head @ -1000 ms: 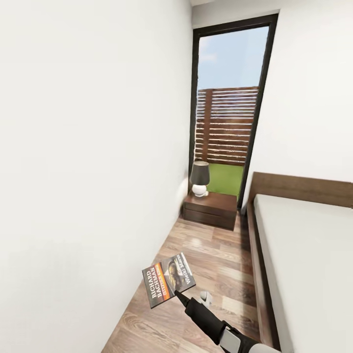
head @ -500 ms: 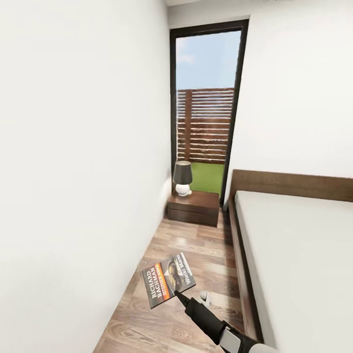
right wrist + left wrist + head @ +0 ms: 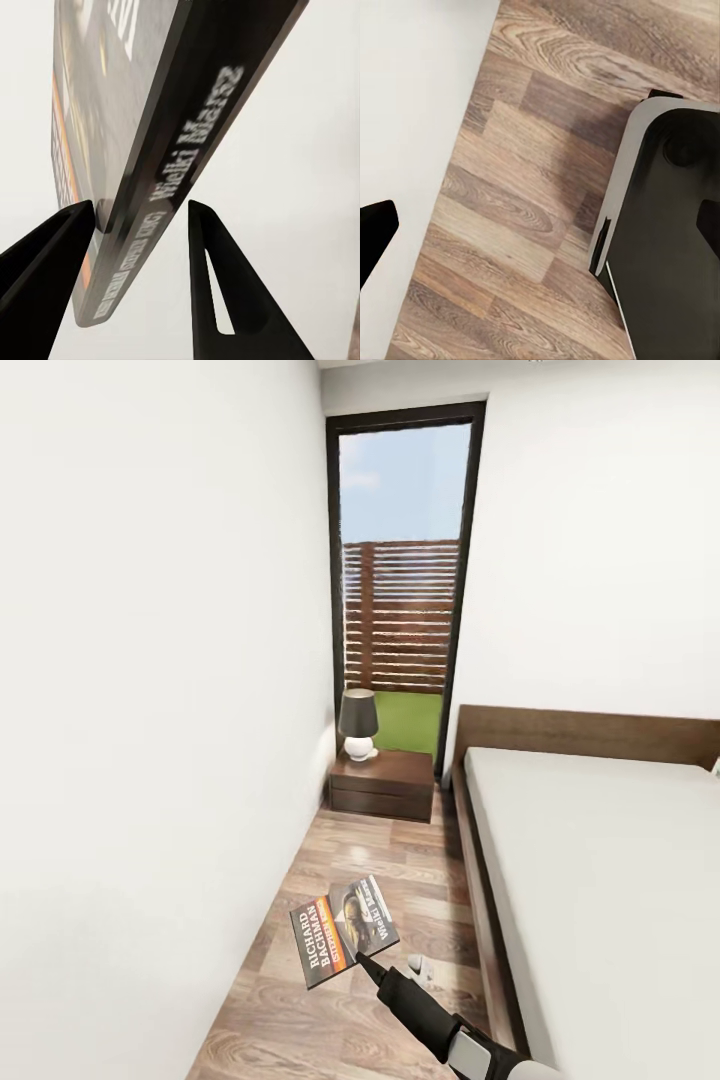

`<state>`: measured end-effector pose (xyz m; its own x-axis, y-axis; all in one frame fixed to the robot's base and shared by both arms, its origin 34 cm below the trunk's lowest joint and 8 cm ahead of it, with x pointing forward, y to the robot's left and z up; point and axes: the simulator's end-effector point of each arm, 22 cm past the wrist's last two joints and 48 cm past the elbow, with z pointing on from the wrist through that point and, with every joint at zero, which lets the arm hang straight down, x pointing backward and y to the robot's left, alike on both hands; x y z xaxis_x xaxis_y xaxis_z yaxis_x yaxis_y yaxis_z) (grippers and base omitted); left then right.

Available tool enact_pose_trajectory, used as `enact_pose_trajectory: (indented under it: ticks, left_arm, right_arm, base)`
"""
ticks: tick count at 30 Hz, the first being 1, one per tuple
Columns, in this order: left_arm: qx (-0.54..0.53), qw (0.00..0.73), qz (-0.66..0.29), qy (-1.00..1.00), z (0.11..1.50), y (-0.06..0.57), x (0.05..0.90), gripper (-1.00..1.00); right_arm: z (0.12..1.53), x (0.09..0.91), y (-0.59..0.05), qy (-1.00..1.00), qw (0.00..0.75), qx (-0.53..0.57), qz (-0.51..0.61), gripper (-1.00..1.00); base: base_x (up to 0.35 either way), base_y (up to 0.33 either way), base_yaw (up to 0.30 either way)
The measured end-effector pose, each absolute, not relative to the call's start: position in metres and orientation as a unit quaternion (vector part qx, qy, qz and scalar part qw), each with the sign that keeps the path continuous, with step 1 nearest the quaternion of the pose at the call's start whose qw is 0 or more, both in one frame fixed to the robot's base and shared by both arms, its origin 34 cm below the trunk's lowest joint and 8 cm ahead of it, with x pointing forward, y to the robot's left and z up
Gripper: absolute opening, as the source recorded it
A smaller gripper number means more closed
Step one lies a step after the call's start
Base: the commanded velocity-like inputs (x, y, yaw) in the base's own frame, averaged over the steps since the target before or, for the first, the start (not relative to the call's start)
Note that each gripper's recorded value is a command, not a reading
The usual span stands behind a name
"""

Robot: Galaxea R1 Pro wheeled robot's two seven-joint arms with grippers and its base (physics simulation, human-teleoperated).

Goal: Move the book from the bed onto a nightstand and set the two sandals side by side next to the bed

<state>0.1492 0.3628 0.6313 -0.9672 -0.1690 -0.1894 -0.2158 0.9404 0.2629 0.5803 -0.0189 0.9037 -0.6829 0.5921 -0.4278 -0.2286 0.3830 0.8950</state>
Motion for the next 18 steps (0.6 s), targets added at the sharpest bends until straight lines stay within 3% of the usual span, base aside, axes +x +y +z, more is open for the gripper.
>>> enact_pose_trajectory:
  ticks: [18]
  left_arm:
    - [-0.098, 0.085, 0.143, 0.981, 0.6319, 0.3647, 0.1529, 1.00]
  right_arm:
    - [0.9038, 0.5802, -0.0189, 0.740, 0.379, 0.123, 0.542, -1.00]
  base:
    - [0.123, 0.098, -0.015]
